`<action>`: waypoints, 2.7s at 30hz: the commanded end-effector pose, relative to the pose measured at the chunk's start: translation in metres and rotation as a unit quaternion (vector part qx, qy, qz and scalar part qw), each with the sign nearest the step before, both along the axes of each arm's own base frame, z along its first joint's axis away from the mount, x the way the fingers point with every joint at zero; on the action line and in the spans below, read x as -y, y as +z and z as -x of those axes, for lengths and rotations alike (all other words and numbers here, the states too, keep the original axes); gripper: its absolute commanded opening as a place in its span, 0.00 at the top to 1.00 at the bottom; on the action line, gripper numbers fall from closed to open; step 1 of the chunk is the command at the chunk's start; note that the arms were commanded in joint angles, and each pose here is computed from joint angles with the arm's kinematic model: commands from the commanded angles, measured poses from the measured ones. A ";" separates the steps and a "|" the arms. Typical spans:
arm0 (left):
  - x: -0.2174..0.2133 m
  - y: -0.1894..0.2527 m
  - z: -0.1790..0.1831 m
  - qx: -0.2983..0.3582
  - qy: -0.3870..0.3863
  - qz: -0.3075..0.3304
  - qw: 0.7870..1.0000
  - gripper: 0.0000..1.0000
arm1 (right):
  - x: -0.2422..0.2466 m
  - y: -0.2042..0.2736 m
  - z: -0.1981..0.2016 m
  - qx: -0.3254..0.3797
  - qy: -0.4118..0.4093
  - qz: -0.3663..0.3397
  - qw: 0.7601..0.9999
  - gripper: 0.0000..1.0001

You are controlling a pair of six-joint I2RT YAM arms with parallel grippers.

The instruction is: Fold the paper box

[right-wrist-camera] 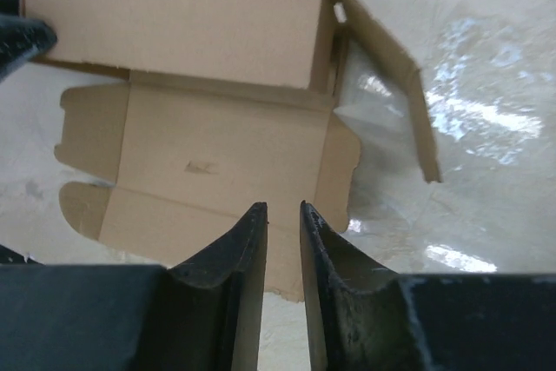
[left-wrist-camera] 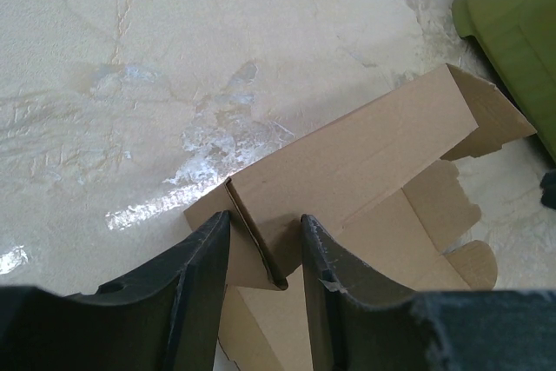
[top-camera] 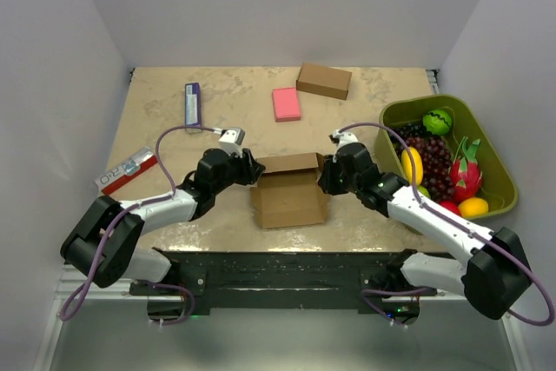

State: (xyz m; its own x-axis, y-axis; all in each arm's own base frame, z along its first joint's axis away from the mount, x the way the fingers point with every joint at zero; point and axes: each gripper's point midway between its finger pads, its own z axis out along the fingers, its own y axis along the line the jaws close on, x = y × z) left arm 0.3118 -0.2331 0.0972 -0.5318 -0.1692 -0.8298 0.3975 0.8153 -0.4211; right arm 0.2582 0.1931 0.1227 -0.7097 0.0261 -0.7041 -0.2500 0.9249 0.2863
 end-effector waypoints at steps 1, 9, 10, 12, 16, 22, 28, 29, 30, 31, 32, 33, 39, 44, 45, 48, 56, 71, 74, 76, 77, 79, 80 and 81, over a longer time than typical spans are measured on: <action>0.000 -0.006 -0.001 -0.007 -0.005 -0.020 1.000 0.58 | -0.025 -0.014 0.005 -0.014 0.037 -0.032 0.999 0.76; -0.001 -0.007 0.000 -0.008 -0.005 -0.025 1.000 0.58 | -0.007 -0.088 0.004 -0.102 -0.031 0.046 0.993 0.82; -0.001 -0.006 0.000 -0.006 -0.006 -0.025 1.000 0.58 | 0.000 -0.095 0.003 -0.107 -0.048 0.061 0.991 0.81; 0.000 -0.006 0.000 -0.007 -0.007 -0.025 1.000 0.58 | 0.007 -0.111 0.006 -0.124 -0.071 0.075 0.987 0.81; -0.002 -0.007 0.000 -0.007 -0.005 -0.027 1.000 0.58 | 0.019 -0.127 0.009 -0.133 -0.106 0.092 0.981 0.78; -0.002 -0.006 0.000 -0.004 -0.005 -0.030 1.000 0.58 | 0.029 -0.121 0.007 -0.122 -0.130 0.100 0.979 0.76; -0.002 -0.005 -0.001 -0.002 -0.005 -0.029 1.000 0.58 | 0.020 -0.082 -0.003 -0.087 -0.116 0.070 0.987 0.76; -0.001 -0.005 -0.001 -0.003 -0.006 -0.029 1.000 0.58 | 0.020 -0.072 -0.003 -0.079 -0.109 0.070 0.988 0.75; -0.001 -0.005 0.000 -0.004 -0.009 -0.028 1.000 0.58 | 0.019 -0.065 -0.005 -0.074 -0.104 0.070 0.989 0.72; 0.000 -0.003 -0.001 -0.002 -0.008 -0.028 1.000 0.58 | 0.017 -0.052 -0.010 -0.062 -0.103 0.066 0.991 0.71; 0.000 -0.003 -0.001 -0.002 -0.009 -0.027 1.000 0.58 | 0.021 -0.048 -0.008 -0.060 -0.104 0.073 0.990 0.68; 0.000 -0.003 -0.002 -0.002 -0.008 -0.028 1.000 0.58 | 0.022 -0.035 -0.010 -0.046 -0.105 0.068 0.991 0.66; 0.001 -0.002 -0.002 -0.001 -0.009 -0.027 1.000 0.58 | 0.041 -0.013 -0.022 -0.010 -0.136 0.104 0.985 0.50; 0.000 -0.002 -0.002 -0.002 -0.008 -0.029 1.000 0.59 | 0.046 -0.024 -0.031 -0.017 -0.147 0.131 0.980 0.48; 0.000 -0.002 -0.002 -0.001 -0.009 -0.029 1.000 0.59 | 0.046 -0.025 -0.032 -0.017 -0.149 0.135 0.979 0.48; 0.000 0.000 -0.002 0.001 -0.010 -0.029 1.000 0.59 | 0.052 -0.027 -0.035 -0.012 -0.159 0.151 0.976 0.44; 0.000 0.000 -0.002 0.001 -0.010 -0.030 0.999 0.59 | 0.054 -0.037 -0.047 0.004 -0.155 0.168 0.974 0.46; -0.002 -0.002 -0.007 0.002 -0.011 -0.059 0.998 0.59 | 0.030 -0.023 -0.050 -0.002 -0.068 0.161 0.985 0.89; -0.003 -0.004 -0.008 -0.001 -0.014 -0.068 0.998 0.59 | 0.026 -0.026 -0.050 -0.013 -0.058 0.163 0.985 0.99; -0.002 -0.004 -0.008 -0.001 -0.016 -0.068 0.998 0.59 | 0.020 -0.026 -0.049 -0.020 -0.044 0.156 0.987 1.00; -0.001 -0.004 -0.008 -0.001 -0.018 -0.069 0.997 0.59 | 0.018 -0.026 -0.048 -0.021 -0.039 0.151 0.988 1.00; -0.001 -0.005 -0.009 -0.002 -0.017 -0.069 0.997 0.59 | 0.013 -0.024 -0.048 -0.018 -0.033 0.140 0.989 1.00; -0.001 -0.005 -0.009 -0.002 -0.018 -0.069 0.997 0.59 | 0.015 -0.026 -0.047 -0.019 -0.036 0.141 0.989 1.00; -0.001 -0.006 -0.009 -0.003 -0.018 -0.070 0.997 0.59 | 0.015 -0.026 -0.047 -0.019 -0.036 0.141 0.989 1.00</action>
State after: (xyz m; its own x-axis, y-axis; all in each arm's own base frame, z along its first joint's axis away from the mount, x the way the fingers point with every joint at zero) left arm 0.3202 -0.2337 0.0998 -0.5285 -0.0896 -0.8442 0.4153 0.8400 -0.3492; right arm 0.3003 0.1626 0.0846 -0.7568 -0.1183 -0.6428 -0.1291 0.9912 -0.0304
